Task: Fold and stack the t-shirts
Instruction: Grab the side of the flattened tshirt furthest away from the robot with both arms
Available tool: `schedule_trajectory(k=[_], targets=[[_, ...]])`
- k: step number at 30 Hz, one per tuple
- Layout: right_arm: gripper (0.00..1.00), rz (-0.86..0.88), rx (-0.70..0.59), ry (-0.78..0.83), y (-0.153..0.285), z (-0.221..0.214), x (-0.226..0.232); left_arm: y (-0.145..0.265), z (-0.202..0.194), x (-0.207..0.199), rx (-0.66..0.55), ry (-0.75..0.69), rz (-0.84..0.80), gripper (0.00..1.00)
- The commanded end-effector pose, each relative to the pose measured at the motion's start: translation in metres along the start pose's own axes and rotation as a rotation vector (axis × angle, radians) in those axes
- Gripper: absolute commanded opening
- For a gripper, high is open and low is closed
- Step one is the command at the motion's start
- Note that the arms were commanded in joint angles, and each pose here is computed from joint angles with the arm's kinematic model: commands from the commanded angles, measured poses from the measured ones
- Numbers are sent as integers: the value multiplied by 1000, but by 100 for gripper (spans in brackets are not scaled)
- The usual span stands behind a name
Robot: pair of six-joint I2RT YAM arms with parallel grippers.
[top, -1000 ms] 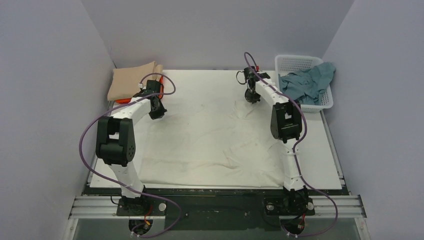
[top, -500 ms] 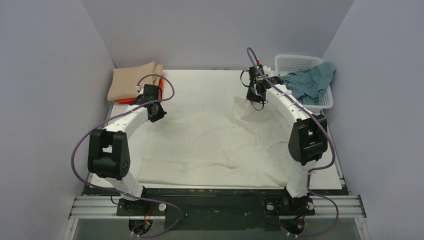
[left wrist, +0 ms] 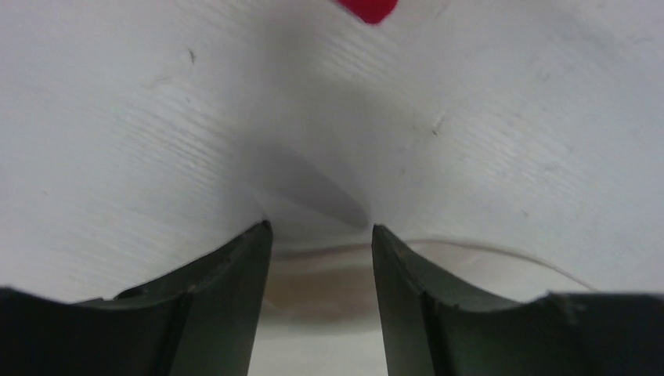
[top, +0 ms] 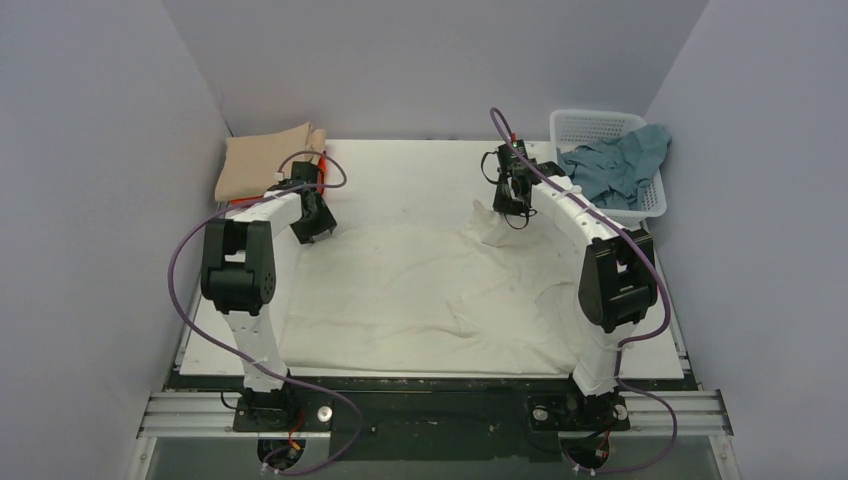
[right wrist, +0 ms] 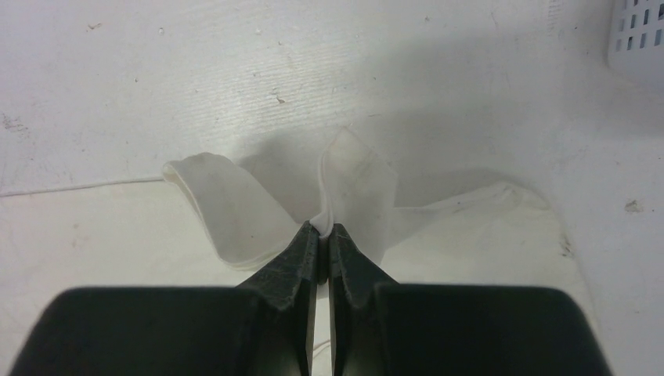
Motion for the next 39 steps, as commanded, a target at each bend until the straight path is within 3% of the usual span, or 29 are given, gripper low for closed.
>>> schedule_trajectory(k=[1, 12, 20, 25, 39], targets=[[0, -1, 8, 25, 2, -3, 0, -9, 7, -12, 37, -62, -43, 61], [0, -23, 28, 45, -6, -9, -3, -18, 16, -40, -24, -159, -4, 66], [0, -27, 43, 58, -8, -12, -5, -8, -3, -60, 36, -282, 40, 67], [0, -31, 39, 67, -6, -13, -7, 10, -20, -50, 88, -300, 34, 68], [0, -41, 50, 76, -8, -16, -9, 43, -26, -37, 57, -321, 18, 68]])
Point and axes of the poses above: each gripper's point midway between its finger pads, its own y axis back along the fingers, its own x axis along the line the jaws close on, z = x × y, the point moved 6 cm from there along y, back along the fingers, and after that the axes turned 11 degrees about -y, right-handed, at the moved point
